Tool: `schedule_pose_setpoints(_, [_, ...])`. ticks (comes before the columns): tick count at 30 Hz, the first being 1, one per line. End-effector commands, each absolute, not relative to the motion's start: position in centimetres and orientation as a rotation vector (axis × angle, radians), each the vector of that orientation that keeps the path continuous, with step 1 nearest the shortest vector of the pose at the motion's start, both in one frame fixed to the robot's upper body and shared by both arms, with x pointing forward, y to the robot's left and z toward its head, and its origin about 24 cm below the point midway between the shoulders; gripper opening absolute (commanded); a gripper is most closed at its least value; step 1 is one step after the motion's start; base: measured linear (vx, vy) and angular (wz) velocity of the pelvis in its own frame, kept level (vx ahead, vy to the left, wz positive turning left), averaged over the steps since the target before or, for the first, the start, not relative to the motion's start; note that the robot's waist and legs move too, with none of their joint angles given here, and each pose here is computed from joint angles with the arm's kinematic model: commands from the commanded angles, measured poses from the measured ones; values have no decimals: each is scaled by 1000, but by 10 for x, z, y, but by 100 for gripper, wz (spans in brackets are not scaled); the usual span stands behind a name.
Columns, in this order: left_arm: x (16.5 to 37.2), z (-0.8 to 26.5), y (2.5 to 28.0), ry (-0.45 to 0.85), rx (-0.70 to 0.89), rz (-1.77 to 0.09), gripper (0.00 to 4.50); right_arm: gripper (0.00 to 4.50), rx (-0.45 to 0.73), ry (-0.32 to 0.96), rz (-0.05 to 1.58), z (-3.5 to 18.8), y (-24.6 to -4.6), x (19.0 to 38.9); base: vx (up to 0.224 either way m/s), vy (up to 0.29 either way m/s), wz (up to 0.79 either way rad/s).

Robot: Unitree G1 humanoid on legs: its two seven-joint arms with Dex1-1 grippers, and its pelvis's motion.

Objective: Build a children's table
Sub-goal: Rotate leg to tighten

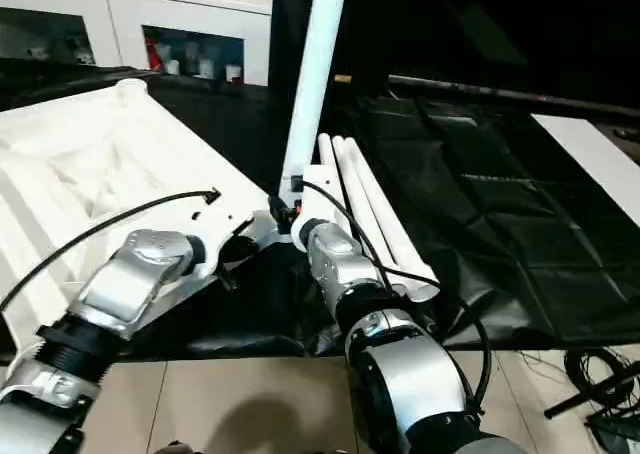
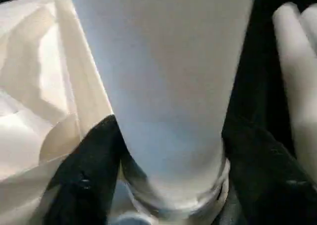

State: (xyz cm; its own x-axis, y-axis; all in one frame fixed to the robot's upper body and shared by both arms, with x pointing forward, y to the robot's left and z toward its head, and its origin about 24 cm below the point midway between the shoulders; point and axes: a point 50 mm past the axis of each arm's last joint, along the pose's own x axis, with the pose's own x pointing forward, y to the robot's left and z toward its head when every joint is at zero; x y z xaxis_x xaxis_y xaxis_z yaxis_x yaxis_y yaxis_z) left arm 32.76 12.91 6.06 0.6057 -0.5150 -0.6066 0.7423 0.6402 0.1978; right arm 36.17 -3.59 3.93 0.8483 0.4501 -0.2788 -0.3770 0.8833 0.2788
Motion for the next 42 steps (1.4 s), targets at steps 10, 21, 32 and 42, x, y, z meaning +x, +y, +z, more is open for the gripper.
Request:
schedule_pose_setpoints(10, [340, 84, 129, 372, 506, -822, 0, 369, 200, 157, 617, 70, -66, 369, 0, 0, 0])
schedule_pose_setpoints(21, [362, 89, 145, 334, 419, -612, 0, 369, 116, 114, 596, 82, -121, 334, 28, -10, 3])
schedule_pose_setpoints(32, [362, 92, 149, 297, 382, -588, 0, 369, 118, 133, 591, 84, -118, 309, -8, -1, 4])
schedule_pose_setpoints(42, [358, 90, 156, 319, 392, -583, 0, 369, 113, 160, 627, 83, -109, 307, 47, -10, 44])
